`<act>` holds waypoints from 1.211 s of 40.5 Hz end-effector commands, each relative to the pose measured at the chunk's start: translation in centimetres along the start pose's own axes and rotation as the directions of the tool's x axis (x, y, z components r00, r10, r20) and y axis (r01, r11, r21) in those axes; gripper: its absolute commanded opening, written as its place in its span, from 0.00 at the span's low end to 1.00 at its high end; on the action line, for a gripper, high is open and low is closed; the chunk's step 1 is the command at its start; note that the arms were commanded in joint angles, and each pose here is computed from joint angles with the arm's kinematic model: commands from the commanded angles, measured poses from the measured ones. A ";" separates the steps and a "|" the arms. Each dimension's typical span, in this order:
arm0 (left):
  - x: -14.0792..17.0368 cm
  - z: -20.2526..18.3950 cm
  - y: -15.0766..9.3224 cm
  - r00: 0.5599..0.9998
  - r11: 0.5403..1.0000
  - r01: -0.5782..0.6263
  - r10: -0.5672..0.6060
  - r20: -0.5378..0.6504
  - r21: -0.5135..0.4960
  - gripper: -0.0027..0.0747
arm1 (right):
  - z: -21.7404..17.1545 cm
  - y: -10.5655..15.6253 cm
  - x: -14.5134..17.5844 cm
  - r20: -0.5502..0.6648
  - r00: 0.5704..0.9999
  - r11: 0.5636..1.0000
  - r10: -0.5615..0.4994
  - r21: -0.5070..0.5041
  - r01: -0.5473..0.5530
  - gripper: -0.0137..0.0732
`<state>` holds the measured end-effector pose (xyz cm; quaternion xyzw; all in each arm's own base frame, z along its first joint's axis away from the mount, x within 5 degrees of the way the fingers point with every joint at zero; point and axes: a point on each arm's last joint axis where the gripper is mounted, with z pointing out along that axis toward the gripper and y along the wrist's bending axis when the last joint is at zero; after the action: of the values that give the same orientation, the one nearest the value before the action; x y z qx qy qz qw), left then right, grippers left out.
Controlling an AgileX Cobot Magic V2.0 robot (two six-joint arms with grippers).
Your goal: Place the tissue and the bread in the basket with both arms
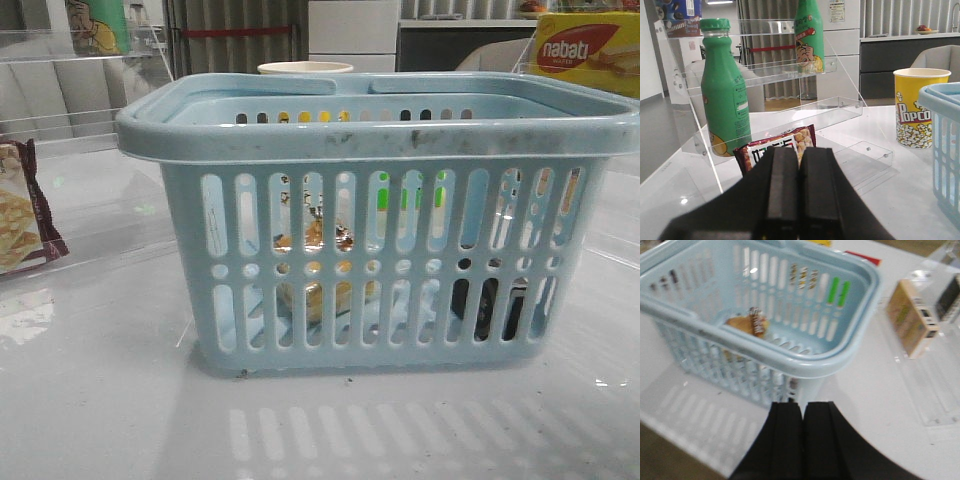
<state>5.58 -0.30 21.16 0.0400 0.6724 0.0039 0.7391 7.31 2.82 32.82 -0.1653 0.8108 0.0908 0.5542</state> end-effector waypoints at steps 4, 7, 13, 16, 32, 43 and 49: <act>-0.9 -0.2 0.1 0.994 1.000 0.012 -0.012 0.106 -0.003 0.15 | -0.7 -1.5 2.5 0.281 0.960 0.965 -0.011 0.253 -0.063 0.22; -0.9 -0.2 0.1 0.994 1.000 0.012 -0.012 0.106 -0.003 0.15 | -0.5 -1.7 4.6 0.332 0.943 0.944 -0.024 0.318 -0.088 0.22; -0.9 -0.2 0.1 0.994 1.000 0.012 -0.012 0.106 -0.003 0.15 | 0.5 -1.7 8.4 0.379 0.925 0.925 -0.041 0.365 -0.108 0.22; -0.9 -0.2 0.1 0.994 1.000 0.012 -0.012 0.106 -0.003 0.15 | 1.1 -1.7 10.1 0.385 0.922 0.922 -0.044 0.371 -0.111 0.22; -0.9 -0.2 0.1 0.994 1.000 0.012 -0.012 0.106 -0.003 0.15 | 1.7 -1.7 12.0 0.473 0.878 0.915 -0.072 0.381 -0.130 0.22; -0.9 -0.2 0.1 0.994 1.000 0.012 -0.012 0.106 -0.003 0.15 | 1.5 -1.7 11.7 0.520 0.852 0.914 -0.055 0.370 -0.167 0.22; -0.9 -0.2 0.1 0.994 1.000 0.012 -0.012 0.106 -0.003 0.15 | 1.5 -1.7 11.7 0.520 0.852 0.914 -0.055 0.370 -0.167 0.22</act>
<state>5.58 -0.30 21.16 0.0400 0.6724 0.0039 0.7391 5.65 -0.09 20.46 0.0016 0.6794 -0.0102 0.7337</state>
